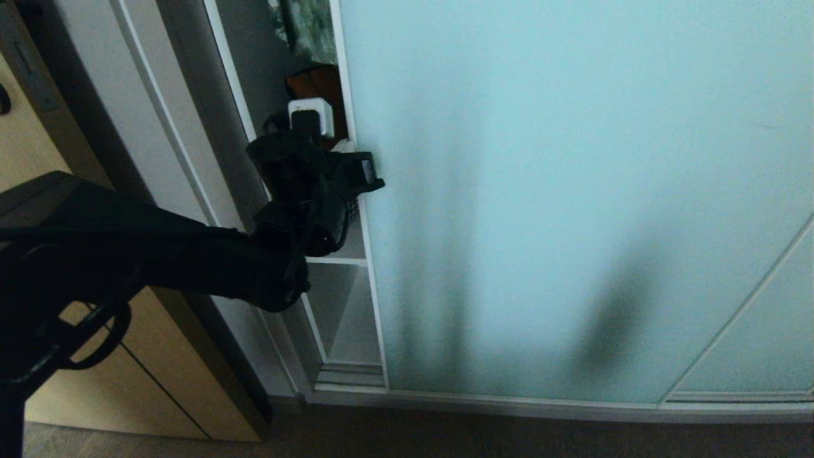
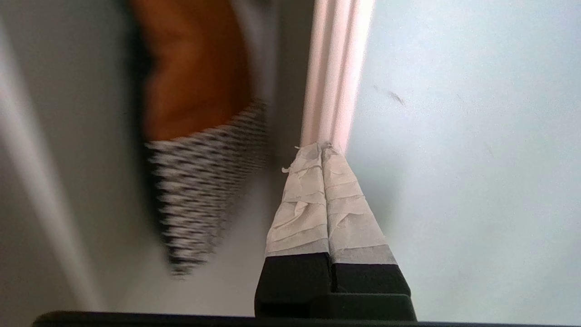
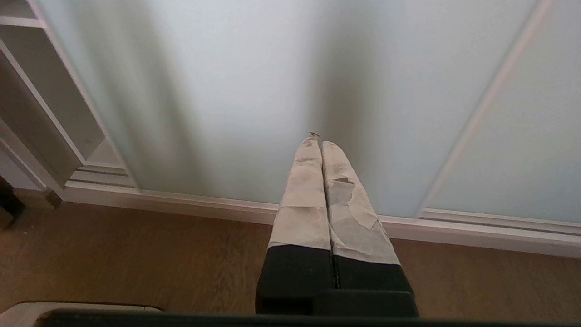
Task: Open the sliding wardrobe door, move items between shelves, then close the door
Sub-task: Open the door
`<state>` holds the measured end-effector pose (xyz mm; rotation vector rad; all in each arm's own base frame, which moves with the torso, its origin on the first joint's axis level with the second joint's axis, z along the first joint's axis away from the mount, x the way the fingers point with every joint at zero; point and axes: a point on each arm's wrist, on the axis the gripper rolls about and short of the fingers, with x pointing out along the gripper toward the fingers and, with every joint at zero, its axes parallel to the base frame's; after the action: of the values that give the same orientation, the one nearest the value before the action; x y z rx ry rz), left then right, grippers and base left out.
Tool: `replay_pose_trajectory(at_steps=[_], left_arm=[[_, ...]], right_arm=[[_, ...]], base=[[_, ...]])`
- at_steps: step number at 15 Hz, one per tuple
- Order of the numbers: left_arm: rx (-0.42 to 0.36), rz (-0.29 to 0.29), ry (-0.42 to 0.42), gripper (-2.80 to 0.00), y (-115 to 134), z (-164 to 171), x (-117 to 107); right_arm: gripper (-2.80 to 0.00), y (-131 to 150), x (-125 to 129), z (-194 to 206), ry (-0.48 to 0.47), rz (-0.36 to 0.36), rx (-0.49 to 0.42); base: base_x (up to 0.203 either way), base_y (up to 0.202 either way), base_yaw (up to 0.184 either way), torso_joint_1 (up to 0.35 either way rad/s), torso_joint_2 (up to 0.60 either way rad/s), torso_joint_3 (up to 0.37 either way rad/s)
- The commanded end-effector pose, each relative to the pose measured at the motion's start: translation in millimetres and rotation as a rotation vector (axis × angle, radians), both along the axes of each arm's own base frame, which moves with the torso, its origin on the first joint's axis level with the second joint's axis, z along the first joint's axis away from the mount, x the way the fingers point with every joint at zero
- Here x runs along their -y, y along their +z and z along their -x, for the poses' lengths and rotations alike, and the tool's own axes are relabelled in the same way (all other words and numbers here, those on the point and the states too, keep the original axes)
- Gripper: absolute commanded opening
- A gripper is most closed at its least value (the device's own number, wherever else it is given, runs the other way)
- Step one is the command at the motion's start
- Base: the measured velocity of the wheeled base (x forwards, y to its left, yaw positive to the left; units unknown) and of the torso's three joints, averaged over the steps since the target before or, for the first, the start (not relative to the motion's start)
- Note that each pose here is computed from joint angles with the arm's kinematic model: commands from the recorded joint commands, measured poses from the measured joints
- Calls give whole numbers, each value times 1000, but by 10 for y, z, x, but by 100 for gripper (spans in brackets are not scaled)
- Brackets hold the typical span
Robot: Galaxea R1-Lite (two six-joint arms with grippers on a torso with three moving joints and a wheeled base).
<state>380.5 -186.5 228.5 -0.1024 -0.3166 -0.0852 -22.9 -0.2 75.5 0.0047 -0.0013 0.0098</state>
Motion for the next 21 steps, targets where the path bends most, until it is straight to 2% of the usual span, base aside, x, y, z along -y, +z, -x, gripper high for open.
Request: replay_pose_trajectory(at_steps=[1, 3, 5, 8, 10, 12, 15, 17, 18, 21], left_arm=[[-8, -8, -55, -280, -105, 41, 257], [-9, -9, -68, -280, -123, 56, 314], [-6, -10, -148, -280, -199, 204, 653], [48, 38, -104, -280, -55, 278, 580], [72, 63, -31, -280, 114, 277, 294], [121, 85, 30, -280, 454, 393, -32], [164, 77, 114, -280, 927, 730, -520], [129, 47, 142, -280, 1103, 1103, -791], [87, 24, 158, -280, 1114, 1286, -917], [-4, -25, 234, -280, 996, 1911, -1329]], right_arm=[[-280, 0, 0, 0, 1, 0, 0], [-280, 0, 0, 0, 1, 0, 1], [-280, 0, 0, 1, 1, 0, 2], [-280, 0, 0, 0, 1, 0, 1], [-280, 0, 0, 0, 1, 0, 0], [-280, 0, 0, 0, 1, 0, 0], [-280, 0, 0, 0, 1, 0, 0], [-280, 0, 0, 0, 1, 0, 0], [-280, 0, 0, 0, 1, 0, 0], [-280, 0, 0, 0, 1, 0, 0]], base=[[0, 0, 0, 0, 0, 0], [0, 0, 0, 0, 0, 0], [0, 0, 0, 0, 0, 0], [0, 0, 0, 0, 0, 0], [0, 0, 0, 0, 0, 0], [0, 0, 0, 0, 0, 0], [0, 0, 0, 0, 0, 0], [0, 0, 0, 0, 0, 0], [0, 0, 0, 0, 0, 0], [0, 0, 0, 0, 0, 0]])
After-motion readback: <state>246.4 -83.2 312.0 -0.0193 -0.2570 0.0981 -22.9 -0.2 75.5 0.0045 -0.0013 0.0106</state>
